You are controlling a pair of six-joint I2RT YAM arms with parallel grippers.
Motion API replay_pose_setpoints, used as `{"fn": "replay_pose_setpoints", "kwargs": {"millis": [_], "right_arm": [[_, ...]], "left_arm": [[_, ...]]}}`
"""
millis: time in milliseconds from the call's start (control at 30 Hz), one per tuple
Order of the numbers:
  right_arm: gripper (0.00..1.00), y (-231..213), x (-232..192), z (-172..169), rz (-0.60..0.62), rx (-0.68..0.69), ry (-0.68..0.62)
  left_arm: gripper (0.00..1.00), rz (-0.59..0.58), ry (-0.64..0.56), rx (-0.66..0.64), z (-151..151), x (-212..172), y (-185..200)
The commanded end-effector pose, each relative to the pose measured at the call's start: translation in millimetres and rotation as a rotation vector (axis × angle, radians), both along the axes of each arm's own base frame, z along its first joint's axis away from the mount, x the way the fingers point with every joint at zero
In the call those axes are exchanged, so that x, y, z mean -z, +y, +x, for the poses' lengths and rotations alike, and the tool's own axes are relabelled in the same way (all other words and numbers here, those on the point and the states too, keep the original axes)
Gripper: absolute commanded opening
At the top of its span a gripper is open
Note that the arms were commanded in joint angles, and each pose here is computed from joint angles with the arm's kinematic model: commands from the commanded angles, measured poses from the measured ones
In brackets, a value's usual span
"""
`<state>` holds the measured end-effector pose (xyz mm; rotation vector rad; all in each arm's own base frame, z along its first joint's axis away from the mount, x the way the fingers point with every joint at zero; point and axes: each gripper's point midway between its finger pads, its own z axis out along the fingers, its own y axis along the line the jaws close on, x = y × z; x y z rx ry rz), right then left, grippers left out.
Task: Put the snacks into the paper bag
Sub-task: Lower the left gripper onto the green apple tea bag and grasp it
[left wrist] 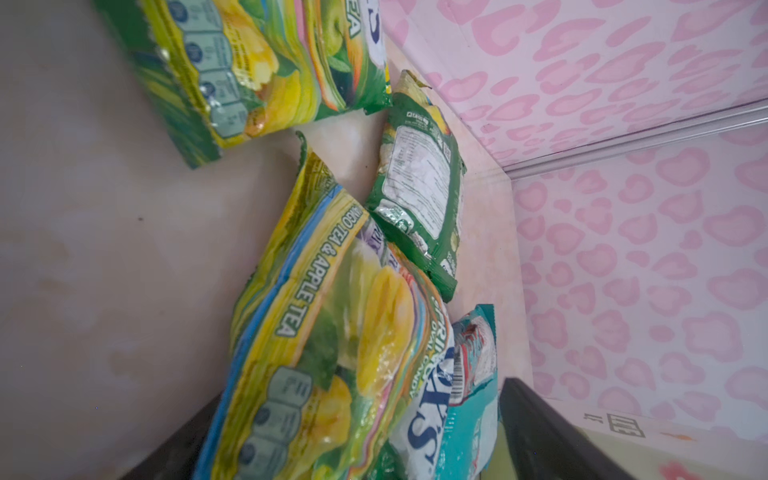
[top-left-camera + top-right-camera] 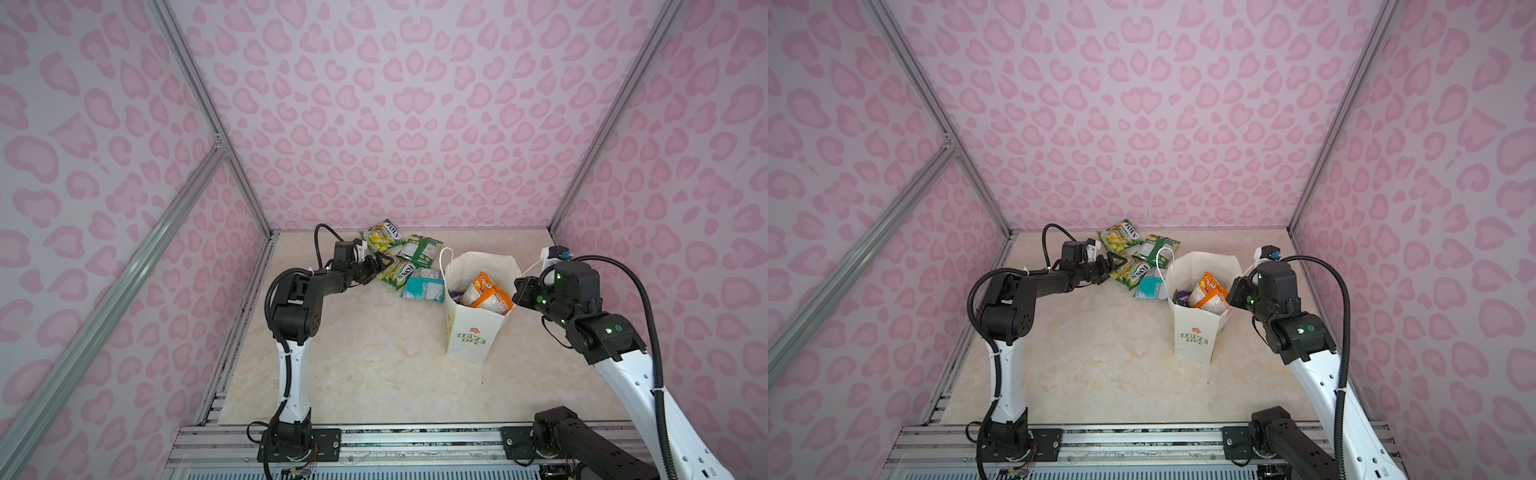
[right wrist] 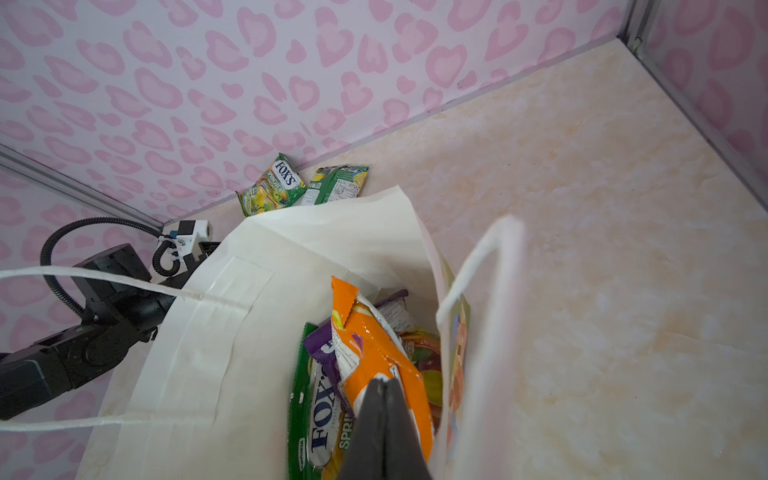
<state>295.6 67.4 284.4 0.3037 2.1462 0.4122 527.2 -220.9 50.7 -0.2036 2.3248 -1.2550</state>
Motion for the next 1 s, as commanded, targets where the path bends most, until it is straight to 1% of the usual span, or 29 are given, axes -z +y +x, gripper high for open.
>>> {"fn": "replay_pose_setpoints", "kwargs": {"millis": [0, 100, 200, 300, 433, 467, 600, 700, 833, 967], "right_arm": [[0.0, 1, 2, -1, 0.001, -0.006, 0.005], [0.0, -2, -1, -3, -0.008, 0.002, -0.004], [0.0, -2, -1, -4, -0.009, 0.004, -0.004], [0.0, -2, 1, -4, -0.007, 0.002, 0.0], [0.0, -2, 1, -4, -0.009, 0.0, -0.002], [0.0, -2, 0, -5, -0.011, -0.001, -0.002], [0.0, -2, -1, -5, -0.011, 0.0, -0.007], [0.0, -2, -1, -6, -0.011, 0.0, -0.004], [0.0, -4, -3, -6, -0.015, 0.003, -0.007], [0.0, -3, -3, -5, -0.012, 0.001, -0.006]], "left_arm": [[0.96, 0.018, 0.173, 0.007, -21, 36, -3], [0.94, 0.008, 0.186, 0.015, -22, 41, -9], [0.87, 0.01, 0.207, 0.023, -22, 48, -15], [0.75, -0.009, 0.216, 0.023, -19, 50, -18], [0.55, -0.022, 0.226, 0.027, -18, 49, -20], [0.52, -0.027, 0.226, 0.027, -18, 48, -20], [0.33, -0.057, 0.241, 0.036, -19, 45, -24], [0.23, -0.103, 0.211, 0.051, -17, 31, -29], [0.18, -0.159, 0.172, 0.051, -20, -1, -31], [0.14, -0.191, 0.117, 0.05, -24, -35, -31]]}}
